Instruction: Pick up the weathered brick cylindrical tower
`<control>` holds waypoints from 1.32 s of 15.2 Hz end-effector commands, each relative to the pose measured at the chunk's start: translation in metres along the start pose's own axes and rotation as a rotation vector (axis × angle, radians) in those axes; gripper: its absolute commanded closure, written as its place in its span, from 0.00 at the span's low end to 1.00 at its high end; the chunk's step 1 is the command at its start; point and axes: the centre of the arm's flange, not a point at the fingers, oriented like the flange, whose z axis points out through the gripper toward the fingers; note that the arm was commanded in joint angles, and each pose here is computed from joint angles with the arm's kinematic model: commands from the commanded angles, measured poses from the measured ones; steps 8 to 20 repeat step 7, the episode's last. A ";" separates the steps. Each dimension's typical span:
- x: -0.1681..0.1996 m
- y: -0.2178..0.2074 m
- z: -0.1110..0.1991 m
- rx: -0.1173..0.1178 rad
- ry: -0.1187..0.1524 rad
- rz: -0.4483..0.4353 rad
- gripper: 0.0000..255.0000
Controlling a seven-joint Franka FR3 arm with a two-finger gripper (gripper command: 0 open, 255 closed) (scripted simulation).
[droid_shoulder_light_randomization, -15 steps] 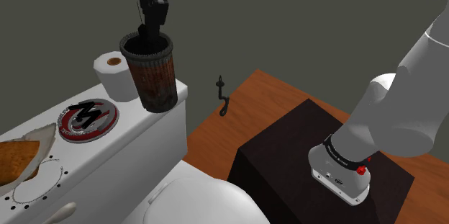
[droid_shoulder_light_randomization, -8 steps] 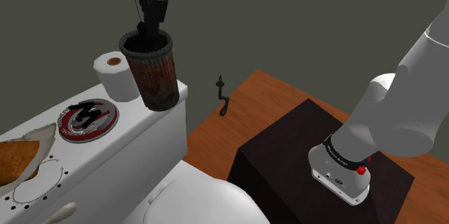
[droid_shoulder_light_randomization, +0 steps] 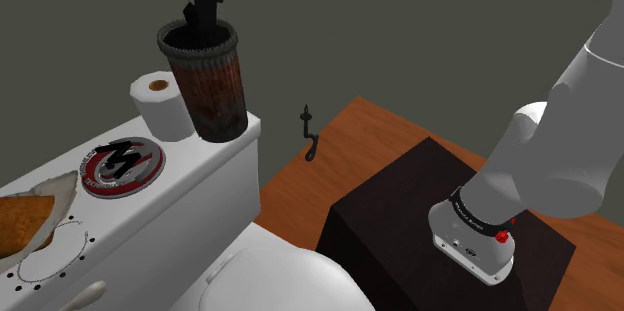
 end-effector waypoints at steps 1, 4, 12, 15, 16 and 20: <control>0.001 0.001 -0.012 -0.001 0.001 0.000 1.00; 0.004 0.001 -0.027 -0.001 0.001 0.000 1.00; 0.005 0.001 -0.033 -0.001 0.001 0.000 1.00; 0.005 0.001 -0.033 -0.001 0.001 0.000 1.00; 0.005 0.001 -0.033 -0.001 0.001 0.000 1.00; 0.005 0.001 -0.033 -0.001 0.001 0.000 1.00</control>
